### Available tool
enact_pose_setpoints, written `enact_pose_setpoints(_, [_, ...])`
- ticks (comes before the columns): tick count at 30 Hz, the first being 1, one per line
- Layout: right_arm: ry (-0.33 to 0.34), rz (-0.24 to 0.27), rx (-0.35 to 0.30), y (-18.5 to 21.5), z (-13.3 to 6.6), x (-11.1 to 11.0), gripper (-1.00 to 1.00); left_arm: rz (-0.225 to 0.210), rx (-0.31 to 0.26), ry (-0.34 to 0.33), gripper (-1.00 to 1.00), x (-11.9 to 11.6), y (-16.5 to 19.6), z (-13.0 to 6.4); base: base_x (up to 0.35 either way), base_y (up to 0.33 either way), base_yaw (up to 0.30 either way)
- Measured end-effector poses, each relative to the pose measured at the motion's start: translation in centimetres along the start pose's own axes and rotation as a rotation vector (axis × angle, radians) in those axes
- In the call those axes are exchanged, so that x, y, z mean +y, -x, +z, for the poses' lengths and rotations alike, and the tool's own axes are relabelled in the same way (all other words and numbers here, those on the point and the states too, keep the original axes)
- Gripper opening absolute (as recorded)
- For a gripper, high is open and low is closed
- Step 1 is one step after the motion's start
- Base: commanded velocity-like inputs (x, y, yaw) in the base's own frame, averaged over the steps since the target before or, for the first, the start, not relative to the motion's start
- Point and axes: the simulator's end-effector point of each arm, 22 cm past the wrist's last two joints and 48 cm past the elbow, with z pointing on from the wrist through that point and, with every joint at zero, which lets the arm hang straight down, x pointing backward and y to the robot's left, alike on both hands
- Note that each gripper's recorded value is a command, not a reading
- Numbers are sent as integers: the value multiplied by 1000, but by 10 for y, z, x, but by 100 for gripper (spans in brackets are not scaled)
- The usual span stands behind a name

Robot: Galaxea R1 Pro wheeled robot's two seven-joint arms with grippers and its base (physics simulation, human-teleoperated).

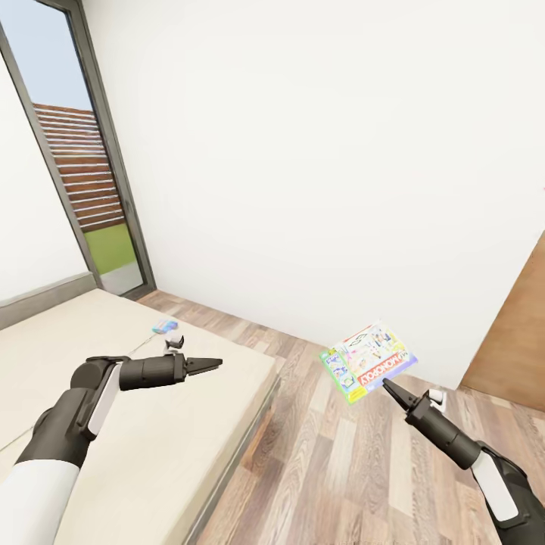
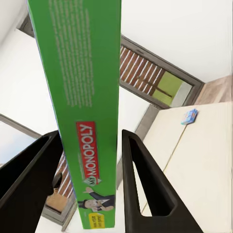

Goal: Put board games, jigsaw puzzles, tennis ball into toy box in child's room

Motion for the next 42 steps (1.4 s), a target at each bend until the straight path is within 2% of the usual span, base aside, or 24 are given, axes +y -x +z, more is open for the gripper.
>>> enact_pose_setpoints(42, [-5,10,-27,7,-6,0,-100,19,-6,-6,100,-10,4,-1,0,0,-278])
